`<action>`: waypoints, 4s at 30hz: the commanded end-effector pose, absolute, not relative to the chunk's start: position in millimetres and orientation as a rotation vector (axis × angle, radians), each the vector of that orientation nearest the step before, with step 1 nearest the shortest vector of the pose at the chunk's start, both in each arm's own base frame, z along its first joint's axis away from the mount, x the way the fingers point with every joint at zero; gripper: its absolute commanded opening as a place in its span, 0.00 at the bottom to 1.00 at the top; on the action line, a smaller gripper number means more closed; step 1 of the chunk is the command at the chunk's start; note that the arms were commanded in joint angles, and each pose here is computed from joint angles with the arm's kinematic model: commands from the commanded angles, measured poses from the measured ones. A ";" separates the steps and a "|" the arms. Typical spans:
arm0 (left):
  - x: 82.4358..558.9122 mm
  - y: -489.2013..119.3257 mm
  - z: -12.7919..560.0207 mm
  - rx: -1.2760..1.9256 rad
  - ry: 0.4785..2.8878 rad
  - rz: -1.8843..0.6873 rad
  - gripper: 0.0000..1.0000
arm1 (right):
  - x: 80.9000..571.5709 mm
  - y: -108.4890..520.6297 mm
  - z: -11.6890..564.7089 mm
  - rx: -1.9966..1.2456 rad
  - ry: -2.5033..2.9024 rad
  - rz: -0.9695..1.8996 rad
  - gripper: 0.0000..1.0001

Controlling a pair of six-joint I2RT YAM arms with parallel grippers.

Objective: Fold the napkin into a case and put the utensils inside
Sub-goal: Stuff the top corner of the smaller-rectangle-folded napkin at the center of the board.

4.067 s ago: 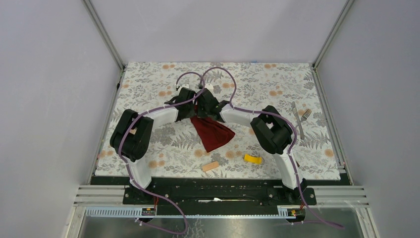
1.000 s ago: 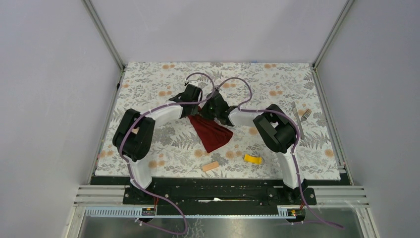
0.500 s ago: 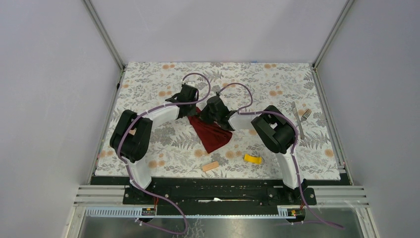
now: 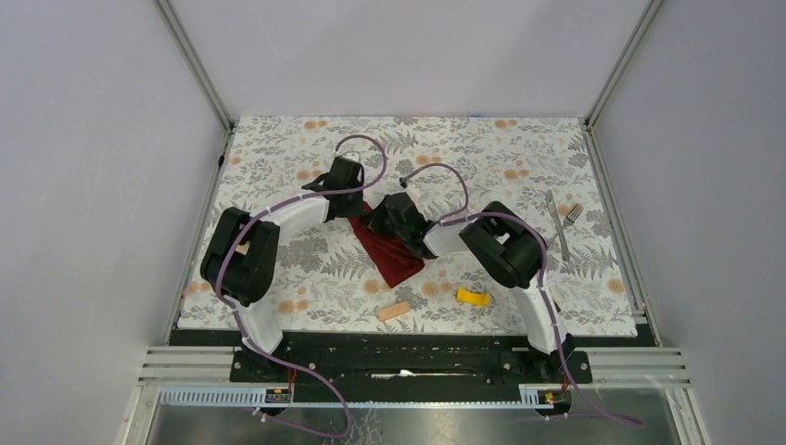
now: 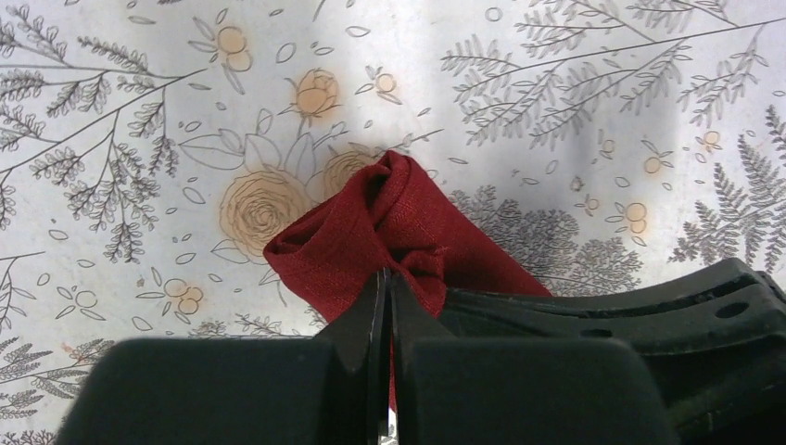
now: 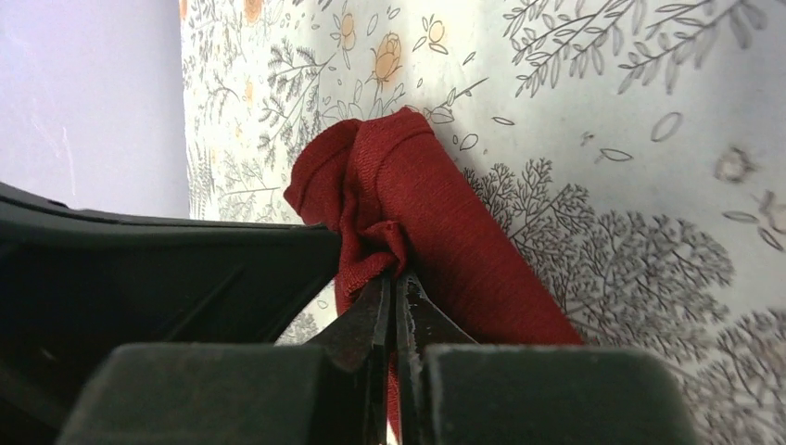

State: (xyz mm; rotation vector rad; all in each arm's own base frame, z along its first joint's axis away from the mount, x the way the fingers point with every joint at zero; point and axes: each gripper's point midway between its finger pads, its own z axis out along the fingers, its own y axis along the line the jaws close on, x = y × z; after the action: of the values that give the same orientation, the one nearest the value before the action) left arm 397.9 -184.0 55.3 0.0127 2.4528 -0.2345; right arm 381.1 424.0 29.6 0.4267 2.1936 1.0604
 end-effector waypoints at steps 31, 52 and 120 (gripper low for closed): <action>405.1 -169.7 79.0 -0.162 2.392 -0.441 0.00 | 388.0 457.3 39.4 0.053 2.230 1.093 0.18; 397.9 -157.7 72.8 -0.241 2.432 -0.426 0.00 | 392.7 475.0 67.9 0.185 1.971 1.618 0.29; 396.3 -149.4 84.8 -0.306 2.387 -0.561 0.00 | 376.7 488.8 44.0 0.044 2.215 1.556 0.08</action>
State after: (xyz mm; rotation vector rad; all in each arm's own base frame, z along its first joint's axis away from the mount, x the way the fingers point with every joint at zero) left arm 387.2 -141.9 57.8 -0.3218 2.4706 -0.4809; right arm 389.8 459.8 30.2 0.0977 2.2426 1.4831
